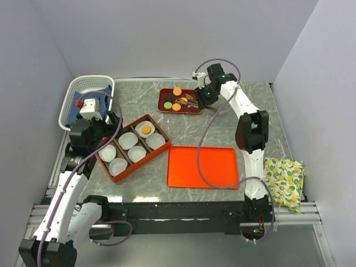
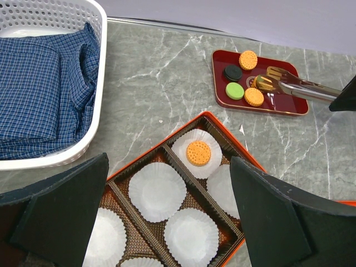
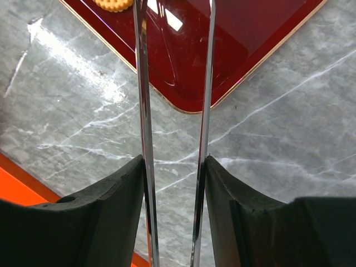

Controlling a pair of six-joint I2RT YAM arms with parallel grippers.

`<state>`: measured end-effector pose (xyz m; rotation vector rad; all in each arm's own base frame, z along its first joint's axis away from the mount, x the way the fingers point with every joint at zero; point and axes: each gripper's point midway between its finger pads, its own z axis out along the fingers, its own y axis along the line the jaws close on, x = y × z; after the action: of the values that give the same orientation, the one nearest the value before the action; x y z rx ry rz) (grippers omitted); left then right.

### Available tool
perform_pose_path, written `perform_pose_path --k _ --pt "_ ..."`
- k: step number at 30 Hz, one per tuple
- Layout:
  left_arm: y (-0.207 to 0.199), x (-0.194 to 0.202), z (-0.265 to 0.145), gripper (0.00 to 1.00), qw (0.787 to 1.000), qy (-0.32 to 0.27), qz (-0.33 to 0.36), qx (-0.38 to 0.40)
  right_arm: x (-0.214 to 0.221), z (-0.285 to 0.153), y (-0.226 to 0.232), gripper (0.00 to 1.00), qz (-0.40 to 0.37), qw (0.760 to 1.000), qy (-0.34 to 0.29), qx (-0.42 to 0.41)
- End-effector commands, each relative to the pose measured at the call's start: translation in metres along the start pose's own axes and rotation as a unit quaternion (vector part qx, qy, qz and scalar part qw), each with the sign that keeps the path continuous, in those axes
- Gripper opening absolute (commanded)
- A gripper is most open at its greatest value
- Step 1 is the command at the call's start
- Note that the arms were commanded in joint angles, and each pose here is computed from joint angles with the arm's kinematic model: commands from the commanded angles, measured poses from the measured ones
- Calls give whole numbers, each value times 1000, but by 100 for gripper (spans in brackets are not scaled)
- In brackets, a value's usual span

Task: Pack the cookies

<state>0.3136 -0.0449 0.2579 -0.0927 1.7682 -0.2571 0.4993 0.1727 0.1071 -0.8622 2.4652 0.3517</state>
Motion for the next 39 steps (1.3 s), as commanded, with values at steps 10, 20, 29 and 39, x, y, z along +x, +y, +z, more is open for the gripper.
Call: perform_pose_path --k 10,20,29,39 --pt "-2 -12 0 96 1000 -19 7 4 -18 -20 3 33 -20 999 -30 18" --pt "-3 -14 -2 97 1000 -24 6 6 -34 -59 12 26 -24 997 -72 26" --pt "-3 -15 -3 96 1000 -25 6 6 -26 -83 34 23 -38 995 -91 8" --pt "-3 -15 -3 97 1000 -26 6 7 -3 -114 126 23 -139 979 -121 -91"
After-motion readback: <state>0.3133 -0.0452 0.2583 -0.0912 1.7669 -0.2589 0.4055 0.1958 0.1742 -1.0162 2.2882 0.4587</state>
